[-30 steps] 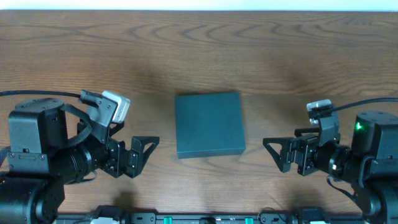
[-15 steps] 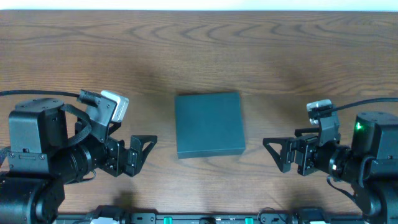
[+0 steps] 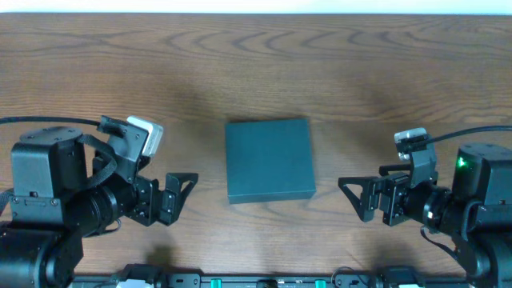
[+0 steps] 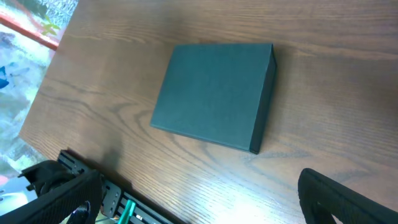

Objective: Pack container

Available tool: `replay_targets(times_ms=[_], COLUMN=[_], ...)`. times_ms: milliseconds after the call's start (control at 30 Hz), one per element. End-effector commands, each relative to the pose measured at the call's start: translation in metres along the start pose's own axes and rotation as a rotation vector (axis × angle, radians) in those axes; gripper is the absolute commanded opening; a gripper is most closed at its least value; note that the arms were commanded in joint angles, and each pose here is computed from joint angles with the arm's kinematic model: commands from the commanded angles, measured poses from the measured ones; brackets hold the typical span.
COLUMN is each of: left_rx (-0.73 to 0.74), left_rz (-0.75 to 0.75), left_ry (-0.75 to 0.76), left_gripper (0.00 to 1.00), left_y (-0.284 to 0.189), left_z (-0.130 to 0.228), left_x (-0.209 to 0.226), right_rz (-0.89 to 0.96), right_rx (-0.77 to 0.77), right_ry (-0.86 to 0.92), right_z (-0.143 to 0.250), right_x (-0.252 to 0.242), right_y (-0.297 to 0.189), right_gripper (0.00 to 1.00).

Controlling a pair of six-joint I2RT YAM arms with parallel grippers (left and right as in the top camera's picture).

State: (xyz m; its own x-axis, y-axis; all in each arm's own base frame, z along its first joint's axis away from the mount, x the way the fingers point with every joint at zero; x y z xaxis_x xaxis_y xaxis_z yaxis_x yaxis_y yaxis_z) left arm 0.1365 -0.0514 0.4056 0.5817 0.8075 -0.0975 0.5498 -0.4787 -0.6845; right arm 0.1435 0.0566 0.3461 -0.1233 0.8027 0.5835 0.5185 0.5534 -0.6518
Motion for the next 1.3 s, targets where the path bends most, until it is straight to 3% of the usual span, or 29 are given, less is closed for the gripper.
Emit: replay_targets(times_ms=[0,267,800,1267], left_rx=[-0.01,-0.124,-0.262,-0.288], left_rz=[-0.101,-0.216,-0.439,-0.476], left_ry=[0.025,0.067,-0.174,-0.21], left_gripper=[0.95,0.95,0.95,0.95], left_y=[-0.005,0.008,0.091,0.138], left_z=[0.006,0.035,0.142,0.198], left_x=[0.005,0.009,0.038,0.048], right_rz=[0.005,0.005,0.005,0.005], right_rx=[-0.011,-0.011,-0.011,-0.011], right_ry=[-0.008,-0.008,-0.008,-0.008], right_z=[-0.001,-0.001,-0.001,-0.001], right_x=[0.0,0.0,0.0,0.0], right_y=[-0.003,-0.003,-0.003,-0.003], right_gripper=[0.99,0.99,0.99,0.99])
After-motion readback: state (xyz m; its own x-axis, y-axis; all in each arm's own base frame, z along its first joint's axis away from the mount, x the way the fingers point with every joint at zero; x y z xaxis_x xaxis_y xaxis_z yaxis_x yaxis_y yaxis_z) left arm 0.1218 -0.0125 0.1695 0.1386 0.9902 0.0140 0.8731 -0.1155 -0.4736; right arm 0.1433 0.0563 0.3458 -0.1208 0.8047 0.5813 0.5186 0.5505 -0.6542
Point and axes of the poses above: each gripper's point midway between its finger pads, its own y axis out along the fingers, its own x axis along the line the jaws close on, z = x × y, the point moved 8 cm from there along -y, back along the fingers, and after that the axes turned 13 degrees about y, right-handed, at the moved point
